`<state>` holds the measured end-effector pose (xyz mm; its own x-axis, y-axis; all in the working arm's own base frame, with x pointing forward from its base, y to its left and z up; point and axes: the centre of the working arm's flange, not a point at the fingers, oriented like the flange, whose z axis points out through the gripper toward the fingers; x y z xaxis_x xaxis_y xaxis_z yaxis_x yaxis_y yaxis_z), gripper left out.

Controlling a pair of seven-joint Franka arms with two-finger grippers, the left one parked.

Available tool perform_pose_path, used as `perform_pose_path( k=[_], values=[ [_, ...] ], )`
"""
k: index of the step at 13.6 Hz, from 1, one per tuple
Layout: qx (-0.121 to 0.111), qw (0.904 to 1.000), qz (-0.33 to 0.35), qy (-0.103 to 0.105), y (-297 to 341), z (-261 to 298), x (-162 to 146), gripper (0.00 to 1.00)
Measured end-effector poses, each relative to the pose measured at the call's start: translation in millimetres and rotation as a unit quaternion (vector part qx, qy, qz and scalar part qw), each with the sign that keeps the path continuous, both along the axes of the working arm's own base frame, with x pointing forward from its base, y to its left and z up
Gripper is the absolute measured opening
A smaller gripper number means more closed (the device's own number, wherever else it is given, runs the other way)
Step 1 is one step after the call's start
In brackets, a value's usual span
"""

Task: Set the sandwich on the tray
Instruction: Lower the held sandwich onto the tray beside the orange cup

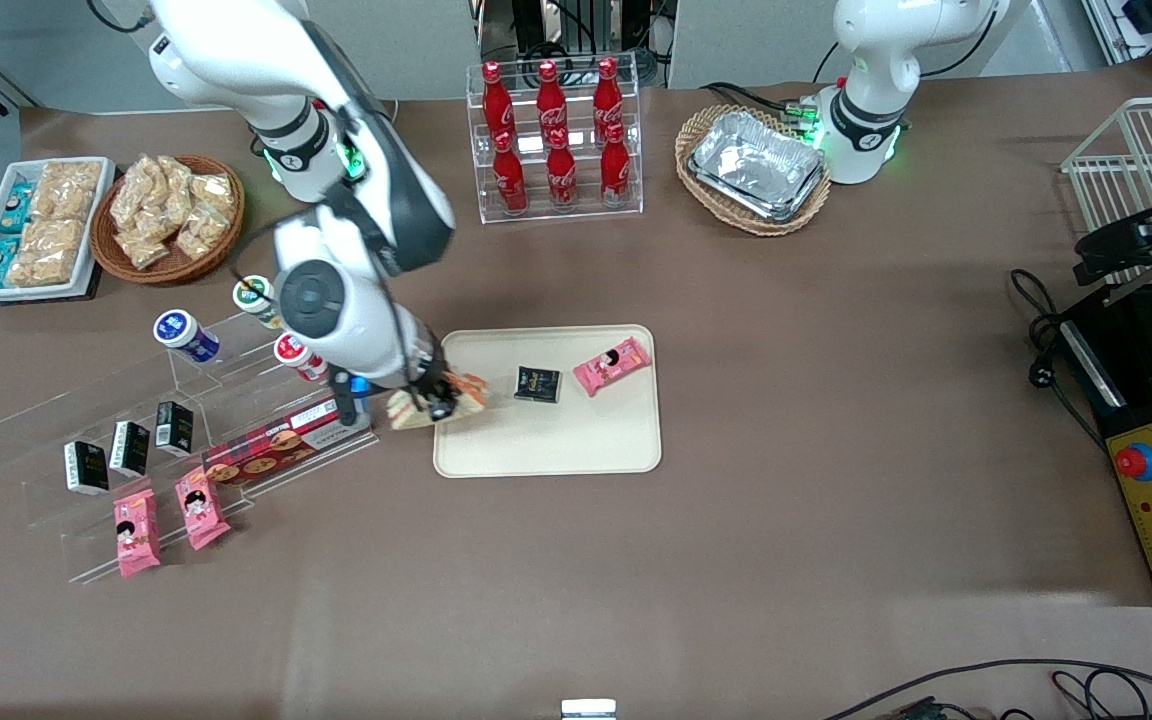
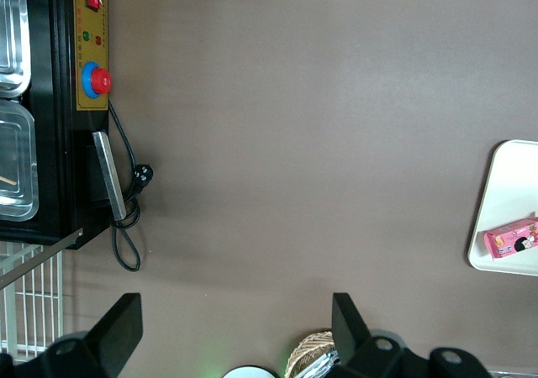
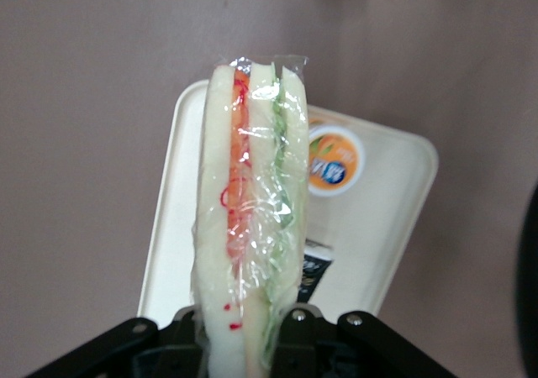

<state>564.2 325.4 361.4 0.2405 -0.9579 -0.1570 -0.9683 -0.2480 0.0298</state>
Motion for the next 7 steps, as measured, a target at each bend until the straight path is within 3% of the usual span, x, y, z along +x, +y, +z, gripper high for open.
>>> perform_pose_path(
  k=[7],
  values=[
    [-0.017,0.9968,-0.058,-0.052,75.9,-68.8,17.0,0.2]
  ],
)
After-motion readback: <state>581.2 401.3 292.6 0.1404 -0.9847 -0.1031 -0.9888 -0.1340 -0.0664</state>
